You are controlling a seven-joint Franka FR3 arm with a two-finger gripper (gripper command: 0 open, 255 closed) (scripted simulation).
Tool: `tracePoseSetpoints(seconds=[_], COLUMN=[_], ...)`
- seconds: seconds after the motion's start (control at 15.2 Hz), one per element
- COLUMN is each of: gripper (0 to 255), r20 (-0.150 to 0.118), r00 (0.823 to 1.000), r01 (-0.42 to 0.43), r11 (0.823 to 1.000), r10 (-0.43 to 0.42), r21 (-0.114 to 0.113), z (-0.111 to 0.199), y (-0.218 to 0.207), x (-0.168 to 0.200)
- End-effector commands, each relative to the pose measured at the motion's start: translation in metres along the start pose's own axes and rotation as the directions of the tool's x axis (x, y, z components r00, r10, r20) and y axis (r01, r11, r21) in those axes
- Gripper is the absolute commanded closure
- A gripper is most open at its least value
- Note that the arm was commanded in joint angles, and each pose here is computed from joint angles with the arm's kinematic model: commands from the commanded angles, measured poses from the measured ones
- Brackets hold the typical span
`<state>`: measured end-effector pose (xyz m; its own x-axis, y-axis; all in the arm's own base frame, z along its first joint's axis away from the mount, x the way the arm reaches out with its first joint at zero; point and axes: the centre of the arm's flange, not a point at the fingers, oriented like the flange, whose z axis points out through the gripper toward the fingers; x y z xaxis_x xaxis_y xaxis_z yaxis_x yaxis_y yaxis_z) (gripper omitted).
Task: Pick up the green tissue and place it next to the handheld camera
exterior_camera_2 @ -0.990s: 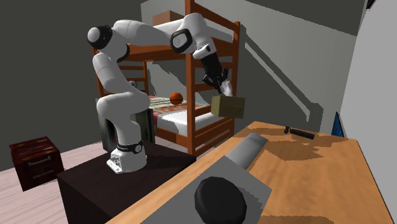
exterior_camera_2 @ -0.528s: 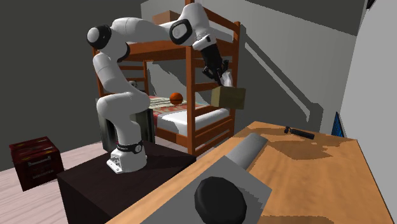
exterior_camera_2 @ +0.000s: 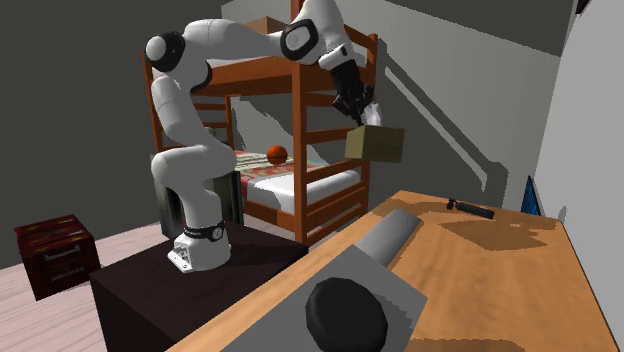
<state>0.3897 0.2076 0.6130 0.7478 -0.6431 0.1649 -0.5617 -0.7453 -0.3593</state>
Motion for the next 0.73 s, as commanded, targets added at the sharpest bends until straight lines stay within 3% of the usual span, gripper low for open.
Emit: tracePoseSetpoints(seconds=[0.0,0.66], gripper=[255,255], r20=[0.001,0.001], r00=[1.0,1.0], r01=[-0.001,-0.001], r11=[1.0,1.0], r10=[0.001,0.001], r21=[0.001,0.001], z=[0.01,0.061], y=[-0.022,-0.136], x=[0.008,0.049])
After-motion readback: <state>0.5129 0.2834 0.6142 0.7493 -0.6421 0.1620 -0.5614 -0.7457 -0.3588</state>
